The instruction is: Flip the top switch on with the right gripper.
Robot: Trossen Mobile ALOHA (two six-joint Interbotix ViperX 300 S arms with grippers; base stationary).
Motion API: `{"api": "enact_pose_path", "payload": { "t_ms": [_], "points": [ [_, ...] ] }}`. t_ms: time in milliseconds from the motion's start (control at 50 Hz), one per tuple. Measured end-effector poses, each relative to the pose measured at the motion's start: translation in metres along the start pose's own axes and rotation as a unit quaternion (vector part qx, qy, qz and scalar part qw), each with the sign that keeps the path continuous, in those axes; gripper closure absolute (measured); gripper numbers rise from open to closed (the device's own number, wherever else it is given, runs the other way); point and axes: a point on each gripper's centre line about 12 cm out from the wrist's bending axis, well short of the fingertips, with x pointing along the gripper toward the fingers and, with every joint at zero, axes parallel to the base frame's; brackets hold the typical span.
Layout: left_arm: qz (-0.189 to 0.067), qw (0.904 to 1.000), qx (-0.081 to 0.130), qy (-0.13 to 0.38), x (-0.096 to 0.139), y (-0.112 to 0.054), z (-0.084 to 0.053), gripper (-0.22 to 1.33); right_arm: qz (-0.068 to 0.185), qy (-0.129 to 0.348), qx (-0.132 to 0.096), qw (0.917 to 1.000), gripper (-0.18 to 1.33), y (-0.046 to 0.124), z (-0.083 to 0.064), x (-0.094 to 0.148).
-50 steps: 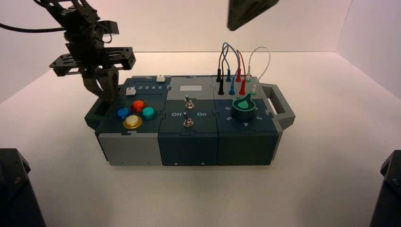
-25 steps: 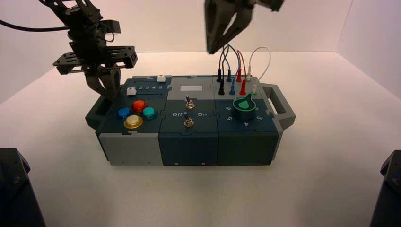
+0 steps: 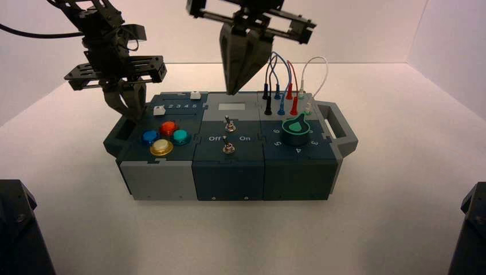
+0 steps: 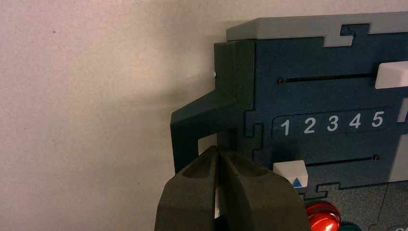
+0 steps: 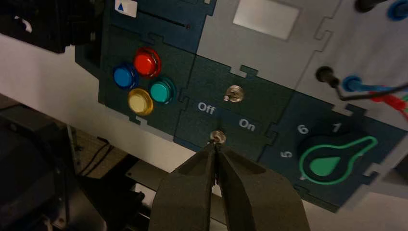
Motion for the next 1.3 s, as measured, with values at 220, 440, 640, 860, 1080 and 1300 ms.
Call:
{"api": "enact_pose_path", "payload": {
  "t_ms": [220,440,640,860,1080,1300],
  "points": [
    [0.000,1.0000,0.000,0.000,0.000,0.000,0.000,1.28,-0.005,0.013,0.013,0.9998,1.29,0.010,0.007,0.016],
    [0.000,1.0000,0.002,0.000,0.000,0.000,0.000,1.28,-0.011,0.024,0.019,0.9995,1.29,0.018,0.015,0.031],
    [0.000,1.0000,0.002,-0.001,0.000,0.000,0.000,1.28,-0.015,0.032,0.023,0.9991,1.29,0.023,0.023,0.039],
    [0.000,1.0000,0.003,-0.001,0.000,0.000,0.000,1.28,-0.024,0.043,0.025,0.9985,1.29,0.023,0.025,0.051],
    [0.000,1.0000,0.002,-0.001,0.000,0.000,0.000,1.28,-0.040,0.052,0.022,0.9976,1.29,0.018,0.025,0.063],
    [0.000,1.0000,0.002,0.000,0.000,0.000,0.000,1.28,-0.050,0.051,0.015,0.9974,1.29,0.015,0.026,0.065]
  ]
}}
